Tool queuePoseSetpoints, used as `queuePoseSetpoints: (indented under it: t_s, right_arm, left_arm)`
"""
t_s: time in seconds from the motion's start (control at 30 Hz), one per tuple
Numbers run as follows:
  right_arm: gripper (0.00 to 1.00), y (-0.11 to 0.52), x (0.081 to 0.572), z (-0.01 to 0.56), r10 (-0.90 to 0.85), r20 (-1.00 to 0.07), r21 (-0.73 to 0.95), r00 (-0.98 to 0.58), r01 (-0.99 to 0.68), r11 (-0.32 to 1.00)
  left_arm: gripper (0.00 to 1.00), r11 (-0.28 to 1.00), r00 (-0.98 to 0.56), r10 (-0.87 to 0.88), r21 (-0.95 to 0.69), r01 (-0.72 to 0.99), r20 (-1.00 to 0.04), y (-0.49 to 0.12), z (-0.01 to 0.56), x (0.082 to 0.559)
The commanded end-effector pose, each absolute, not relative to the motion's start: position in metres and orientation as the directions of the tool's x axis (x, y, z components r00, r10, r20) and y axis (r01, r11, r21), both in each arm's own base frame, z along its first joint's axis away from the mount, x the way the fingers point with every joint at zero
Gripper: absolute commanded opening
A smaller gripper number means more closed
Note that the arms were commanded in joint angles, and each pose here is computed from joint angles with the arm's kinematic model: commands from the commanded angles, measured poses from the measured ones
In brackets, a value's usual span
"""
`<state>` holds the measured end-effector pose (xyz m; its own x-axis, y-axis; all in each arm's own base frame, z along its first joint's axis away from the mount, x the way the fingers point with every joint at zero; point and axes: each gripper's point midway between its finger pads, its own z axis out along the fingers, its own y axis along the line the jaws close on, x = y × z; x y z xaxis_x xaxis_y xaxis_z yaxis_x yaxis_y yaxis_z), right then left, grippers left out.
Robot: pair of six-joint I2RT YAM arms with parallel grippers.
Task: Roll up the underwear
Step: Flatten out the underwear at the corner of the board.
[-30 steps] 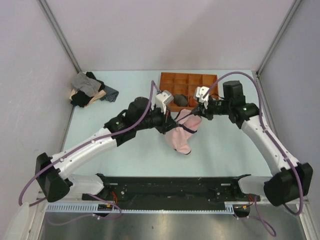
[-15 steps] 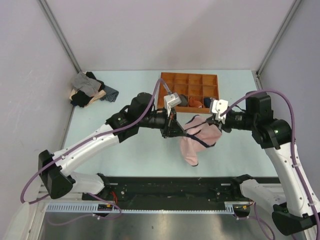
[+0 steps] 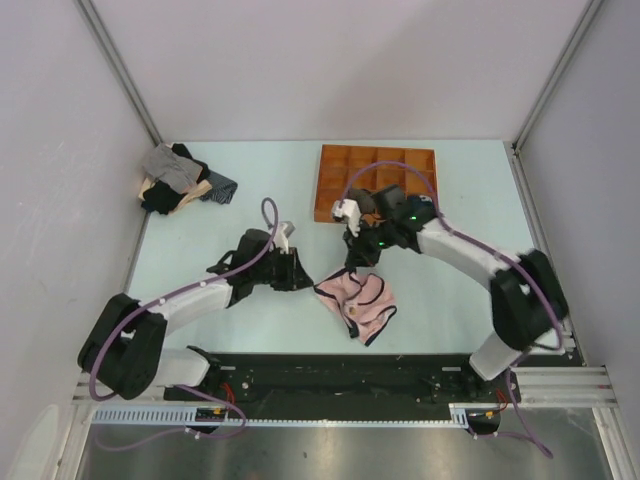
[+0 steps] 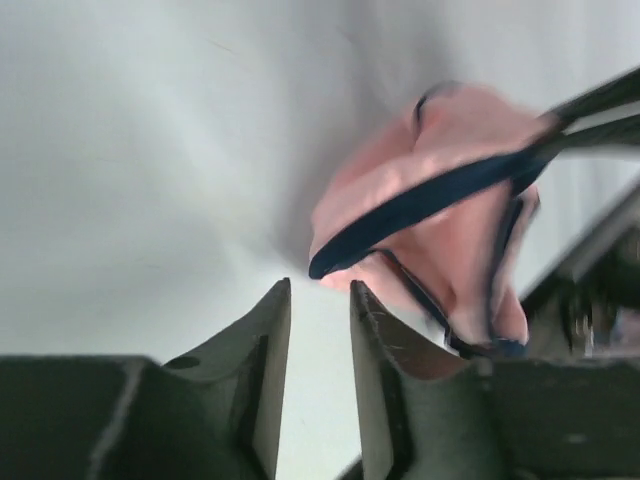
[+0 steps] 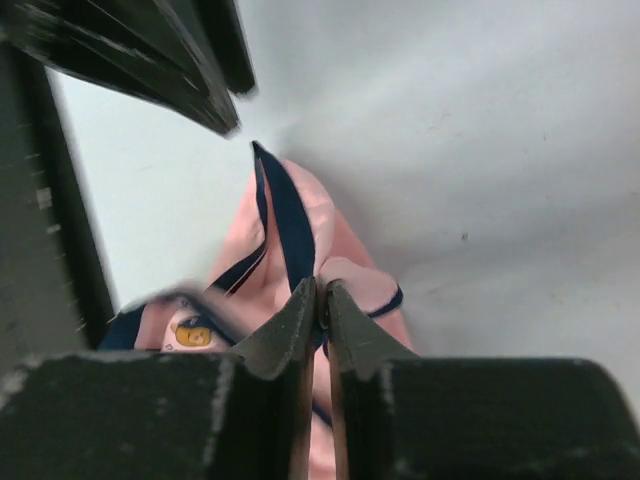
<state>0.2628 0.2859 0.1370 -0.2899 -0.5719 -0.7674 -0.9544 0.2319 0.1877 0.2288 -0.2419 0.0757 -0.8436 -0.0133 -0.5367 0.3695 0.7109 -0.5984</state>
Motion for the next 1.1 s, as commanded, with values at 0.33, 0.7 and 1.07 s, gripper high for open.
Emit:
queuePoseSetpoints:
  t_s: [0.33,0.7,1.07]
  right_arm:
    - [0.50,0.252,0.278,0.167,-0.602,-0.795,0.082,-0.073,-0.997,0.013]
    - [0.50,0.231,0.280,0.093,-0.794,-0.607,0.057,0.028,-0.995,-0.079]
    - [0.48,0.224,0.275,0.064,-0.823,-0.563,0.130,-0.078,-0.991,0.005]
  left_arm:
    - [0.65,0.670,-0.711,-0.085,-0.568,0.478,-0.698,-0.236,0.130,0.238]
    - [0.70,0.571,-0.755,-0.177,-0.690,0.444,-0.631,-0.272,0.138,0.203]
    - [0.70,0.644,-0.812,-0.072,-0.648,0.406,-0.579,-0.324,0.100,0.240]
